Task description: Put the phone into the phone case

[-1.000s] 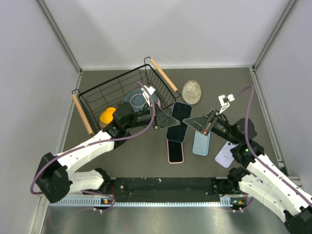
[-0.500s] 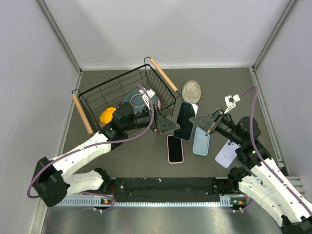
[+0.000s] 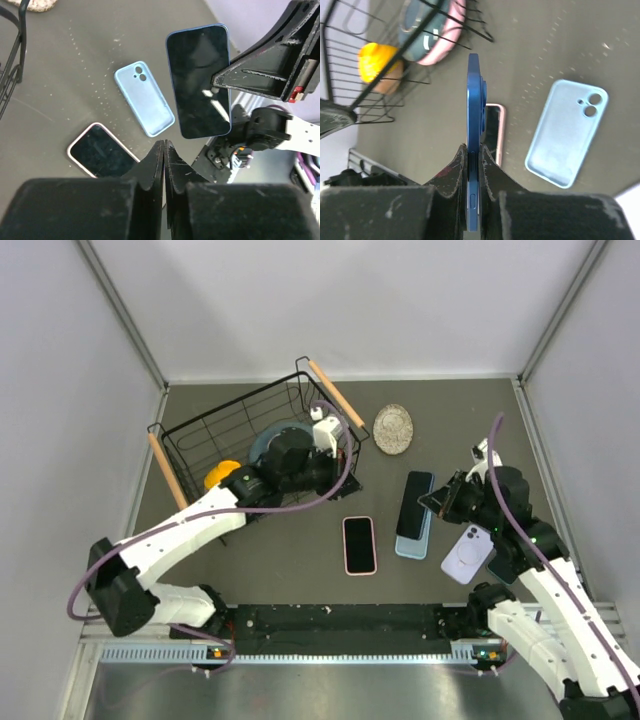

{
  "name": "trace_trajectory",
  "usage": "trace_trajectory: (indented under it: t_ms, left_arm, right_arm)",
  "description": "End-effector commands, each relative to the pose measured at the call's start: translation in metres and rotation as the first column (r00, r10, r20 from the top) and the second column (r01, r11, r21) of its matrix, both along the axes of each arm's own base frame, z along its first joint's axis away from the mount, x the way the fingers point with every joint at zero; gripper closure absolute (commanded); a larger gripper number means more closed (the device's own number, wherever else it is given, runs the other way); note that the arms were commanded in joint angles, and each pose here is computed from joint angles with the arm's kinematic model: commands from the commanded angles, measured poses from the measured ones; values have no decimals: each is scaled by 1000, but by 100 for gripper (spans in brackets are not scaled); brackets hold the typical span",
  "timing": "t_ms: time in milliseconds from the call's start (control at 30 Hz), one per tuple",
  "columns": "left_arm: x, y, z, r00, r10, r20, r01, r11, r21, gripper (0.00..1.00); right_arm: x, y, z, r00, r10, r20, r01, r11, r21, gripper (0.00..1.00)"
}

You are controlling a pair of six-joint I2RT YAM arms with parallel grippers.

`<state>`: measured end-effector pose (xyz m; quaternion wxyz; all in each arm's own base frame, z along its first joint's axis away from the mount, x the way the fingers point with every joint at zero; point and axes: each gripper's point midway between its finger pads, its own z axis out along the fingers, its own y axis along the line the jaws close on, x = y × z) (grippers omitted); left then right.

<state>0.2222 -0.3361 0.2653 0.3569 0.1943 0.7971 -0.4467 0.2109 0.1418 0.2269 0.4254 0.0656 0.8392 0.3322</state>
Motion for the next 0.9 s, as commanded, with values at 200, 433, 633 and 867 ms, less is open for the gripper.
trace_trajectory:
  t_ms: [200, 433, 633, 867]
  left_arm:
    - [26, -29, -63, 998, 57, 11, -57, 945, 323, 100]
    - [36, -60, -77, 996, 81, -27, -70, 957, 283, 100]
    - [45, -78, -99, 993, 100, -64, -78, 955, 286, 100]
    - [49, -92, -120, 988, 114, -105, -79, 953, 292, 100]
  right_arm:
    - [7, -22, -72, 975, -31, -222, 17, 998, -61, 100]
    - [12, -32, -94, 961, -25, -276, 11, 999, -50, 100]
    - [22, -34, -112, 946, -15, -324, 2, 999, -40, 100]
    - [39, -31, -124, 937, -11, -349, 12, 1000, 2, 100]
